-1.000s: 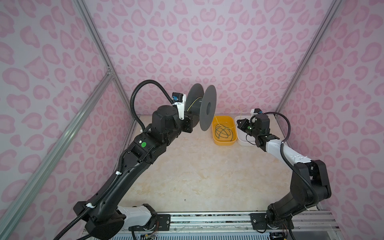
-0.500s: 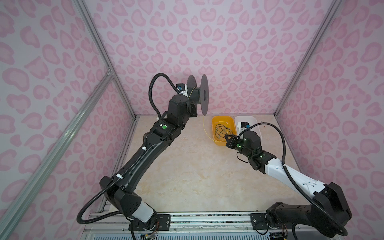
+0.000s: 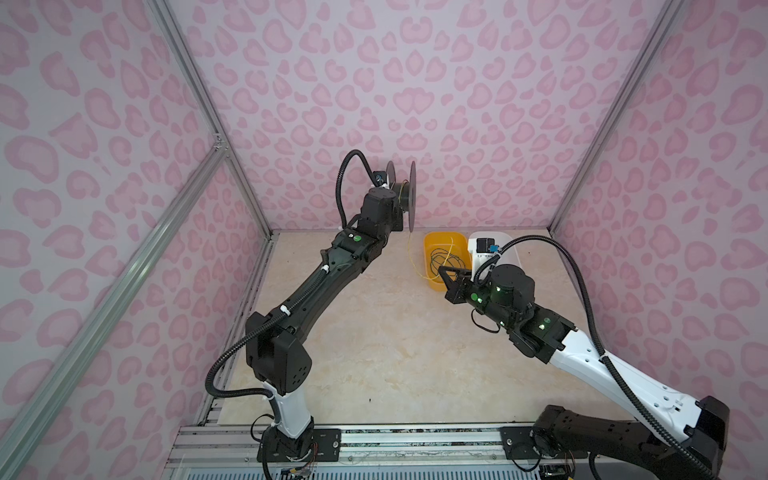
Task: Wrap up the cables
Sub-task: 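Raise the spool with the left gripper while the right gripper lowers the cable, then swing the right gripper with the cable up over the spool toward the left gripper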
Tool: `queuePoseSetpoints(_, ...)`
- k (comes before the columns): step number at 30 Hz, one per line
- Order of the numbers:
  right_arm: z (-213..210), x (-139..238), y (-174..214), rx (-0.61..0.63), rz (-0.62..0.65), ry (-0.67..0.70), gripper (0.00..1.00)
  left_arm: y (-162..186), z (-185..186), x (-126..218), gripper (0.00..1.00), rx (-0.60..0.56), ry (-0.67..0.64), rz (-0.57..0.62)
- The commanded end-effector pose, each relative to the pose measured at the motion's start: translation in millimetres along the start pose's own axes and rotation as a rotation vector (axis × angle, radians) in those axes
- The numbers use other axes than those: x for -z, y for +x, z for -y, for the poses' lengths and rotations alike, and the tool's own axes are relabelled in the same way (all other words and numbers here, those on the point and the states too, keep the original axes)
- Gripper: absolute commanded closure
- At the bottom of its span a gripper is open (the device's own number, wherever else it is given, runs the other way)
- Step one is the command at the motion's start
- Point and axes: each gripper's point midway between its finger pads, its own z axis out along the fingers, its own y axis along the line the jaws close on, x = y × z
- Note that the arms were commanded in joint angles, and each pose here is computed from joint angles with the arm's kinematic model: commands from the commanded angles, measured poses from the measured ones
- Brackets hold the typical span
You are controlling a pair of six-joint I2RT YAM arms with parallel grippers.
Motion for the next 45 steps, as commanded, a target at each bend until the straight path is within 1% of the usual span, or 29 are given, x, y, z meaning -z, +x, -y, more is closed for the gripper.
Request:
queuePoseSetpoints(1,-12,1,-16,0.049,0.023,-0.015,1.0,-6,0,4,0.96,0.022,0.019,0.053)
queuePoseSetpoints(5,-43,-1,-41,0.075,0.049,-0.081,1.0,26,-11,13,0.96,0.013,0.002,0.001)
queuePoseSetpoints(8,-65,-7,-49,0.087,0.049,-0.132,1.0,48,-21,18,0.96,0.009,-0.02,-0.03)
queuePoseSetpoints(13,-88,-21,-63,0.126,0.081,-0.162,1.0,93,-31,31,0.96,0.0,-0.027,-0.111)
queuePoseSetpoints(14,-91,-23,-69,0.133,0.09,-0.162,1.0,108,-34,35,0.96,-0.008,-0.031,-0.137)
queuePoseSetpoints(16,-97,-32,-73,0.13,0.087,-0.174,1.0,128,-39,47,0.96,-0.012,-0.024,-0.182)
queuePoseSetpoints(17,-107,-34,-84,0.127,0.1,-0.196,1.0,139,-42,54,0.96,-0.013,-0.022,-0.204)
queuePoseSetpoints(20,-116,-51,-88,0.128,0.081,-0.211,1.0,162,-44,78,0.96,-0.025,-0.006,-0.225)
queuePoseSetpoints(23,-115,-67,-93,0.129,0.075,-0.214,1.0,180,-48,104,0.96,-0.064,-0.039,-0.24)
queuePoseSetpoints(29,-99,-95,-110,0.129,0.08,-0.218,1.0,210,-41,155,0.96,-0.097,0.014,-0.279)
queuePoseSetpoints(32,-88,-114,-111,0.14,0.042,-0.212,1.0,221,-40,177,0.96,-0.123,0.055,-0.317)
queuePoseSetpoints(34,-81,-126,-111,0.161,0.027,-0.193,1.0,224,-43,190,0.96,-0.138,0.066,-0.339)
queuePoseSetpoints(37,-68,-143,-115,0.156,0.019,-0.173,1.0,225,-47,207,0.96,-0.143,0.089,-0.354)
queuePoseSetpoints(41,-48,-163,-120,0.142,0.035,-0.125,1.0,216,-54,224,0.96,-0.13,0.094,-0.349)
queuePoseSetpoints(45,-25,-181,-121,0.119,0.046,-0.067,1.0,198,-51,238,0.96,-0.108,0.16,-0.316)
